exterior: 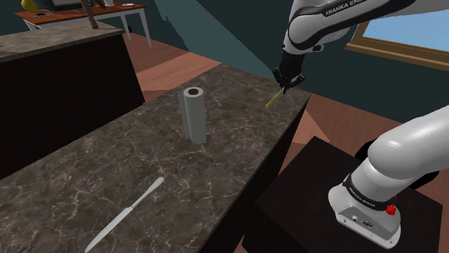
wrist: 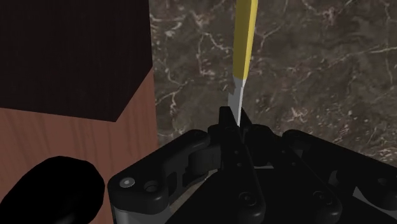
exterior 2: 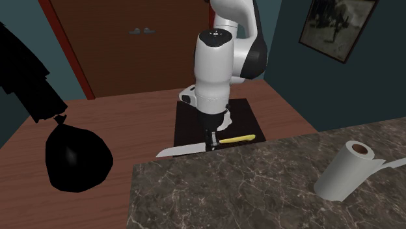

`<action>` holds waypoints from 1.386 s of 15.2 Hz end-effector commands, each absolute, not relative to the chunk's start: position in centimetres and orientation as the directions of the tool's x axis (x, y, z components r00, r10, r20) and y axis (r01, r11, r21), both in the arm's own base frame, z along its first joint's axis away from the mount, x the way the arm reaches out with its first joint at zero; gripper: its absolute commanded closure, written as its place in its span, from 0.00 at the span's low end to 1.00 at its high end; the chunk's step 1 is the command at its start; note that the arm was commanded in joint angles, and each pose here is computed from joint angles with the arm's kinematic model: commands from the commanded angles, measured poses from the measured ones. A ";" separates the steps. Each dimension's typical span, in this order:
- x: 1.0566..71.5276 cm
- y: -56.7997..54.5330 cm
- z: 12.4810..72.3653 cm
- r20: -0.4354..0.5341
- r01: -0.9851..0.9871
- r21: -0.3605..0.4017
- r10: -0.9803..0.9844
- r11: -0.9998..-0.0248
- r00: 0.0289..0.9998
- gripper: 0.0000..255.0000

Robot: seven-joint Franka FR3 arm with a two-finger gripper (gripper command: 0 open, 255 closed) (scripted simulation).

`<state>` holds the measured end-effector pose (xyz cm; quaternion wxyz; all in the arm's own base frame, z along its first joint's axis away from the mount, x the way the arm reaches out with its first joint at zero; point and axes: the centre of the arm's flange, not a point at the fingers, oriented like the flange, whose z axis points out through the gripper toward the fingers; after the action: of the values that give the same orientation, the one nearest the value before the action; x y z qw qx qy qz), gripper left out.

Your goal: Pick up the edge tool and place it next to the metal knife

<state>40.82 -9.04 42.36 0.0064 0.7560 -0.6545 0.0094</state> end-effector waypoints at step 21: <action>41.5 13.5 44.9 0.022 -0.990 -0.002 -0.989 -0.143 0.143 1.00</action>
<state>41.54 11.89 44.70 0.0068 0.7565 -0.6539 0.0092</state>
